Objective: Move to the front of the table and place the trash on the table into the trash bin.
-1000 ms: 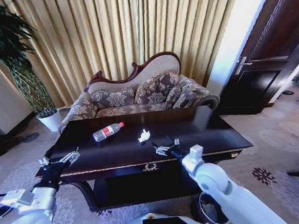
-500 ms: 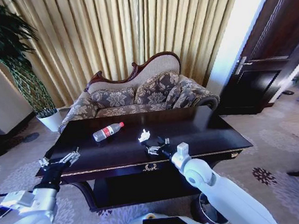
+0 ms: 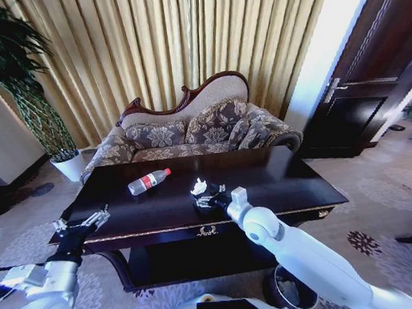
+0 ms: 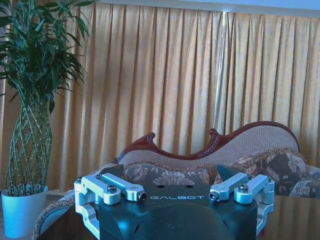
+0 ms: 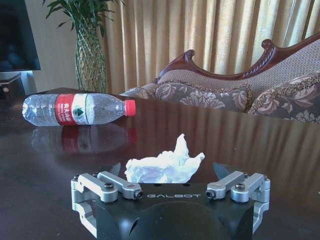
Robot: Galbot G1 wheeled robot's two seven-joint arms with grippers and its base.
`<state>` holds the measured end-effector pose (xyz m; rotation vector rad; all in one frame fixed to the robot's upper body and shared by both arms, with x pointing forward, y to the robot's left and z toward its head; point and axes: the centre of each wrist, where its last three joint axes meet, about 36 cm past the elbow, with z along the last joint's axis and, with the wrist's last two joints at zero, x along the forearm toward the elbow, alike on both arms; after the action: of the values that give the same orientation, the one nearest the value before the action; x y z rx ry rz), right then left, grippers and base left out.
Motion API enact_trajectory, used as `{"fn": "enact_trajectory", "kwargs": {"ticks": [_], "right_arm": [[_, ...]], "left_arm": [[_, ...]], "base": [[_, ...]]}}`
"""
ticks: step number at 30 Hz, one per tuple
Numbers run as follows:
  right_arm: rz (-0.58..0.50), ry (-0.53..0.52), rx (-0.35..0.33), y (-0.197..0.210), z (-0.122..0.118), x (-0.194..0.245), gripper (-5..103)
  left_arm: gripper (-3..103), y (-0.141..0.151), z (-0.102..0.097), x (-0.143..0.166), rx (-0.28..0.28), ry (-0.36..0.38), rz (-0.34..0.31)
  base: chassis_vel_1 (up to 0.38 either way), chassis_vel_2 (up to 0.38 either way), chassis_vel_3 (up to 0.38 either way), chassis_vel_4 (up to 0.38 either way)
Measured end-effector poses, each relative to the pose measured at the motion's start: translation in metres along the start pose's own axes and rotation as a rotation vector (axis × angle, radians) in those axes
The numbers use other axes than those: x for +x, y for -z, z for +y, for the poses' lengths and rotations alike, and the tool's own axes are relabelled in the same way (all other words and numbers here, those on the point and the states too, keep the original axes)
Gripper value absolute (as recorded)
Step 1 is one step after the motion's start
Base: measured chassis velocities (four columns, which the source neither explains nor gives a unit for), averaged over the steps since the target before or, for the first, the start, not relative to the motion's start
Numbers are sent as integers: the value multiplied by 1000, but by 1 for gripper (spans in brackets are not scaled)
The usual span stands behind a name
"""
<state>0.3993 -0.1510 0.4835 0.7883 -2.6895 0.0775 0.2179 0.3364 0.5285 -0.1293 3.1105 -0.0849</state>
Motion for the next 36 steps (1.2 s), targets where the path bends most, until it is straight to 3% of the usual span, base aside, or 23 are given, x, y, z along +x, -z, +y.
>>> {"fn": "enact_trajectory", "kwargs": {"ticks": [20, 21, 29, 36], "right_arm": [[-2, 0, -3, -8, 7, -20, 101], [-4, -1, -2, -8, 7, -21, 91], [-10, -2, 2, -7, 5, -21, 70], [-20, -9, -1, -7, 4, -18, 36]], "left_arm": [[100, 0, 3, -3, -6, -4, -2], [100, 0, 3, -3, -6, -3, -2], [100, -1, 5, -3, -8, 0, 1], [100, -1, 5, -5, -10, -6, -1]], "base": [[0, 0, 0, 0], [0, 0, 0, 0], [0, 0, 0, 0], [0, 0, 0, 0]]}}
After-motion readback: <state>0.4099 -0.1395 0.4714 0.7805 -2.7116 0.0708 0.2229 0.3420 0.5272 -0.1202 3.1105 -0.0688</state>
